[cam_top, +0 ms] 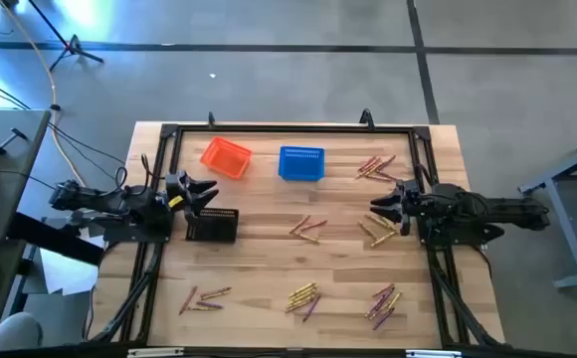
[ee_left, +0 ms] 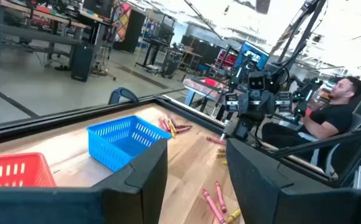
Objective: Sort crayons
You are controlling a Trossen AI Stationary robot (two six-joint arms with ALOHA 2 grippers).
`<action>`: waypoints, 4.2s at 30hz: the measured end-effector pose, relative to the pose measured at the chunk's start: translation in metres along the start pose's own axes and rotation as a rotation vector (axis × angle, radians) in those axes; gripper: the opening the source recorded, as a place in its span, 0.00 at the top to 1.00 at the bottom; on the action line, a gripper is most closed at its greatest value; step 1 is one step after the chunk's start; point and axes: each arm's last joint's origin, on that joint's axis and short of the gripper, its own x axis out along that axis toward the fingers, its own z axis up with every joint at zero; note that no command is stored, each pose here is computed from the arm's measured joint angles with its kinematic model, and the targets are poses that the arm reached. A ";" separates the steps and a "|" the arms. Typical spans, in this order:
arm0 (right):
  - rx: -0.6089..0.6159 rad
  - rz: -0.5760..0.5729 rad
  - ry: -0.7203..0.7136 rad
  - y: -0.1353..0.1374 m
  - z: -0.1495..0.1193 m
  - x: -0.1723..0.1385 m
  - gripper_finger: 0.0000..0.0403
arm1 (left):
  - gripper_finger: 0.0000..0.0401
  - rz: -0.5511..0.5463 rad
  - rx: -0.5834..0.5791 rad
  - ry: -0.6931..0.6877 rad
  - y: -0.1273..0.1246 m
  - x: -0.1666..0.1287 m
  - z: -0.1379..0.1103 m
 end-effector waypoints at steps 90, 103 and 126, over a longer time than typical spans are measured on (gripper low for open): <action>0.000 0.000 0.000 0.000 0.000 0.000 0.71 | 0.61 0.001 0.000 0.000 0.000 0.000 0.000; 0.000 0.000 0.000 0.000 0.000 0.000 0.71 | 0.61 0.000 0.000 0.000 0.000 0.000 0.000; -0.010 -0.076 -0.044 -0.002 0.002 0.000 0.71 | 0.61 0.001 0.000 0.000 0.000 0.000 0.000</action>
